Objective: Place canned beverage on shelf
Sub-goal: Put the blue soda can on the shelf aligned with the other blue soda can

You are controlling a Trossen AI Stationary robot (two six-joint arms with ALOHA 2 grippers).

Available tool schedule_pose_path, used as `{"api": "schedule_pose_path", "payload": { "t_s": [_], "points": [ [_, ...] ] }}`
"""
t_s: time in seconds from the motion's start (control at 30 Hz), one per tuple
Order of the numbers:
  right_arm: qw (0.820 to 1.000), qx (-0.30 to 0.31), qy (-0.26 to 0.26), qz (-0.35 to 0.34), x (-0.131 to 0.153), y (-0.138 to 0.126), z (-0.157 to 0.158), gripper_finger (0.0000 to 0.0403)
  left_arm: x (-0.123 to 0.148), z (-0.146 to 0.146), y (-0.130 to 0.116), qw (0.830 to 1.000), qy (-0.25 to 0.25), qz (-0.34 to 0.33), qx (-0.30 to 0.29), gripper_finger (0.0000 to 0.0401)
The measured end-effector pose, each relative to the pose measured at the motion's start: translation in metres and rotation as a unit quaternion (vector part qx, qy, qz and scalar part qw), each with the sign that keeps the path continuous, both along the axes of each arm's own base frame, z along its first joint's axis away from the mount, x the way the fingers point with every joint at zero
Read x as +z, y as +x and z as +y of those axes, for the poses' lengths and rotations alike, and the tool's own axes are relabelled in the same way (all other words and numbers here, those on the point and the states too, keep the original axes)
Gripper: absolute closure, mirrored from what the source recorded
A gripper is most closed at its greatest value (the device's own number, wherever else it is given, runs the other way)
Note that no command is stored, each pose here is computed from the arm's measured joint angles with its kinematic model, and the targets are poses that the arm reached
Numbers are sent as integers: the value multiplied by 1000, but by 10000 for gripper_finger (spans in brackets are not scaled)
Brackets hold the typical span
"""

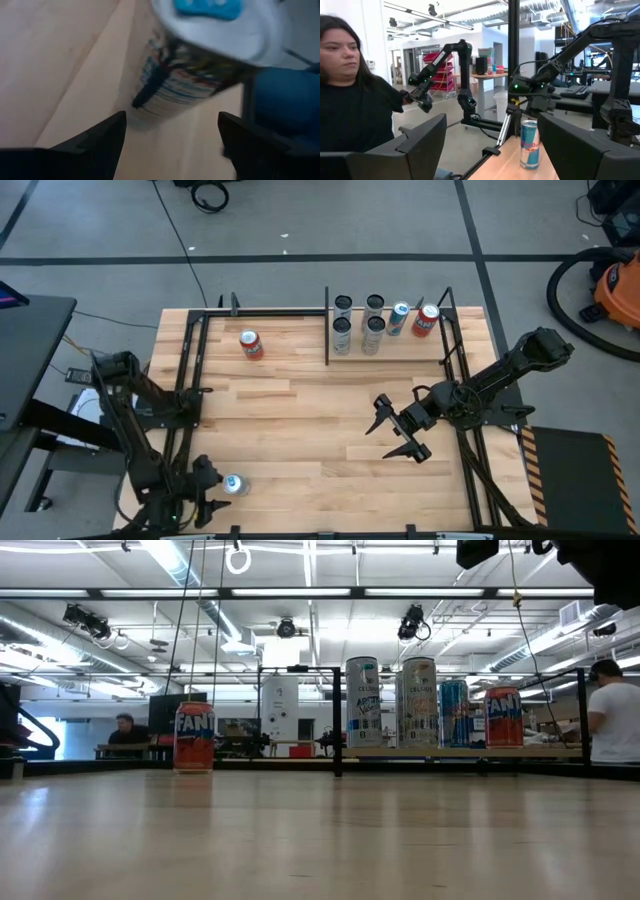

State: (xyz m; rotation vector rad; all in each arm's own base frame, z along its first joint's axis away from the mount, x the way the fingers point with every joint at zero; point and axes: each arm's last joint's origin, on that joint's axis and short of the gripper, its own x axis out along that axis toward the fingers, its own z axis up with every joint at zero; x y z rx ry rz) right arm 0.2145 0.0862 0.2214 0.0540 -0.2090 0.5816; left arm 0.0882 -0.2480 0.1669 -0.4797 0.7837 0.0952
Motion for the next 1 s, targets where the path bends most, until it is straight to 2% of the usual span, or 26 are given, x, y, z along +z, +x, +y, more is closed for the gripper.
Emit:
{"api": "schedule_pose_path", "payload": {
  "t_s": [0.23, 0.53, 0.77, 1.0],
  "points": [
    [1000, 0, 0, 0, 0, 0, 0, 82, -23, -2, 11, 999, 39, -4, 32, 86],
    [1000, 0, 0, 0, 0, 0, 0, 82, -36, -8, 15, 995, 50, -64, 56, 86],
    [1000, 0, 0, 0, 0, 0, 0, 82, -52, -8, 22, 992, 66, -68, 83, 86],
    [1000, 0, 0, 0, 0, 0, 0, 82, -55, -8, 29, 990, 64, -78, 96, 86]
  ]
}}
